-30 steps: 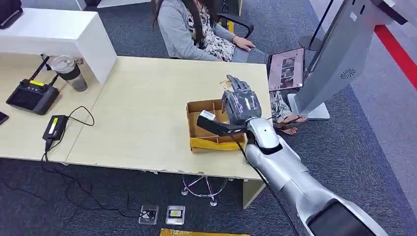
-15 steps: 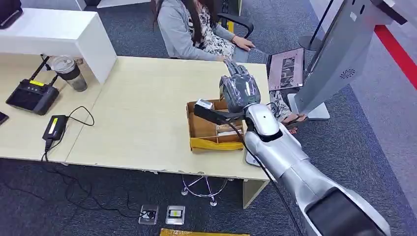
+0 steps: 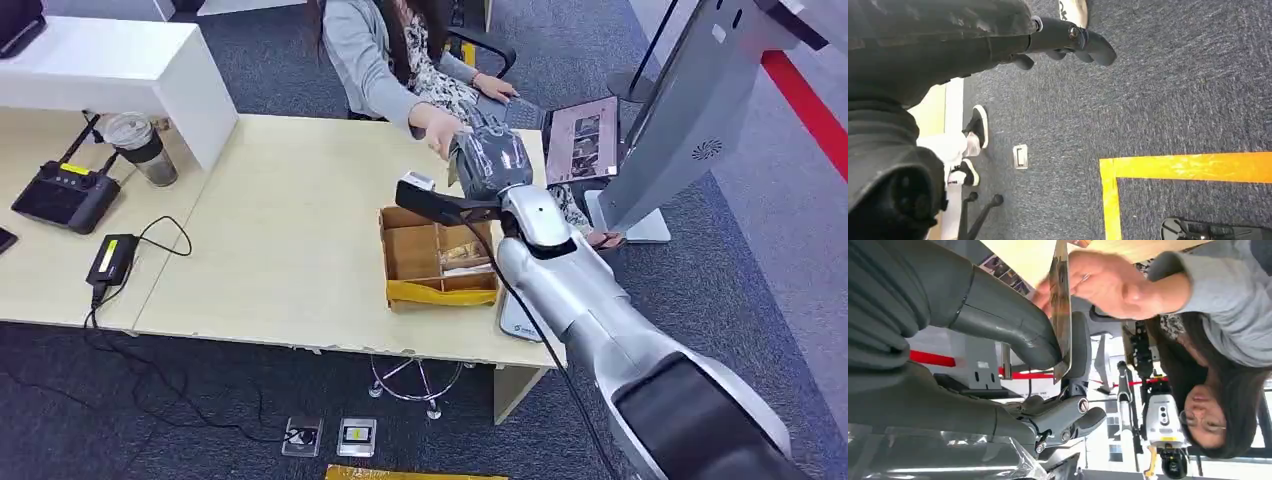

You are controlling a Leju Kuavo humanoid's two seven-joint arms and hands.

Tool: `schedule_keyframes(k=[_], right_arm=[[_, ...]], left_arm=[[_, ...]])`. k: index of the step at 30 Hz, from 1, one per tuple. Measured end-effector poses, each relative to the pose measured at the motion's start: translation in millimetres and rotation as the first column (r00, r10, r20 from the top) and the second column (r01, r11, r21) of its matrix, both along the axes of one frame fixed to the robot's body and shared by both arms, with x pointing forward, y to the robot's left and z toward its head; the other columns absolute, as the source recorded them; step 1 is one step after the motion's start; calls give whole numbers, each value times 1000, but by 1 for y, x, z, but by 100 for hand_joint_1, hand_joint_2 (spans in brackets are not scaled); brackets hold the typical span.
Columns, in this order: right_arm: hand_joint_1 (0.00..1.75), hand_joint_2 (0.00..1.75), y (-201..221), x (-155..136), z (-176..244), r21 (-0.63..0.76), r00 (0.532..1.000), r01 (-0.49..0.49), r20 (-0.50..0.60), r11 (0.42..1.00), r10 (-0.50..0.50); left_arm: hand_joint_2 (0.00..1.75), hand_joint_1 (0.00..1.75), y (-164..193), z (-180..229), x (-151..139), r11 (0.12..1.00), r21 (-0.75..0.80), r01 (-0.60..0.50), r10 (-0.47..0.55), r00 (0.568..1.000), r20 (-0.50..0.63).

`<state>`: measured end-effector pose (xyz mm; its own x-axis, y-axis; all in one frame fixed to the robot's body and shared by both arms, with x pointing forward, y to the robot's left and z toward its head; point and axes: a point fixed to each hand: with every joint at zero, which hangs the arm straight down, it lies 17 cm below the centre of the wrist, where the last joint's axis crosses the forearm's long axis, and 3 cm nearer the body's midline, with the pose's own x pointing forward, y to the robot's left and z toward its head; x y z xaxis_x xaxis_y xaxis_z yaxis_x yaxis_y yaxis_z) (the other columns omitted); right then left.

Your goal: Pass the card to the sensor for recognition and then transmit it.

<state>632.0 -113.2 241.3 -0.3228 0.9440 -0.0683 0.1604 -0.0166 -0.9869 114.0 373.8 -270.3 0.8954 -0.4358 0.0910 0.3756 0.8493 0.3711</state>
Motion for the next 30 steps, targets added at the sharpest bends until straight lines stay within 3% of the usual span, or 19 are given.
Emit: schedule_keyframes(k=[16, 17, 30], right_arm=[[175, 175, 1, 2, 2, 3, 1000, 17, 8, 1000, -17], [0, 0, 1, 2, 1, 0, 1000, 18, 7, 1000, -18], [0, 0, 9, -4, -27, 1, 994, -4, -108, 1000, 4]], left_arm=[[0, 0, 3, 0, -3, 1000, 19, -8, 9, 1000, -23], [0, 0, 4, 0, -3, 1000, 20, -9, 9, 1000, -24], [0, 0, 3, 0, -5, 1000, 18, -14, 15, 999, -34]])
